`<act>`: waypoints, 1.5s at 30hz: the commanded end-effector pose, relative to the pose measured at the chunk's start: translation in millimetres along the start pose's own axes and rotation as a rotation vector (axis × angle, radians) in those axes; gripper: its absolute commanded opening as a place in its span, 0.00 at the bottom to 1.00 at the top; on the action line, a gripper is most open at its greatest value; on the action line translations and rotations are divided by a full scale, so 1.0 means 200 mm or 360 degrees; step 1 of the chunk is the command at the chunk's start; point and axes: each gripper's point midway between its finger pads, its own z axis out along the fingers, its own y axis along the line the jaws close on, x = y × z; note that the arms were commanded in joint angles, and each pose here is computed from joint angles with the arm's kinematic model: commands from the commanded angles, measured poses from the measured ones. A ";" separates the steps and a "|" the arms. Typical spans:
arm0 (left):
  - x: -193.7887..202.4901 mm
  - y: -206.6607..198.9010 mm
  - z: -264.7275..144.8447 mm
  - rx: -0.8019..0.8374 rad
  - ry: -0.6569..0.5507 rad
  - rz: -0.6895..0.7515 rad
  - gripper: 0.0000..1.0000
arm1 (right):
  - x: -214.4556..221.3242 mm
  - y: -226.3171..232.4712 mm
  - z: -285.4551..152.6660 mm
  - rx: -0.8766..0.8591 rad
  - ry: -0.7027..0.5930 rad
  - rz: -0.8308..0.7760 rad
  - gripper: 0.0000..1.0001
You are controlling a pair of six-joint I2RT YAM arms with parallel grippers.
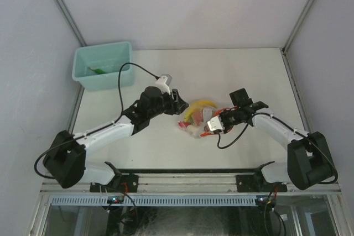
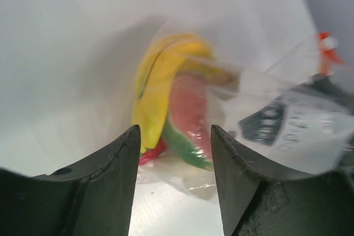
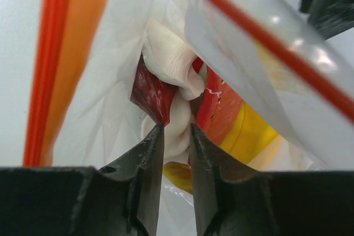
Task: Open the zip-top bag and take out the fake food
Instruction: Pick up the fake vegetable from the zipper food storage bag.
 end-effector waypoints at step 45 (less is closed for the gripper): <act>0.20 -0.04 0.19 0.0178 0.0272 -0.0132 0.48 | -0.12 0.06 0.20 0.0028 -0.0123 -0.0363 0.00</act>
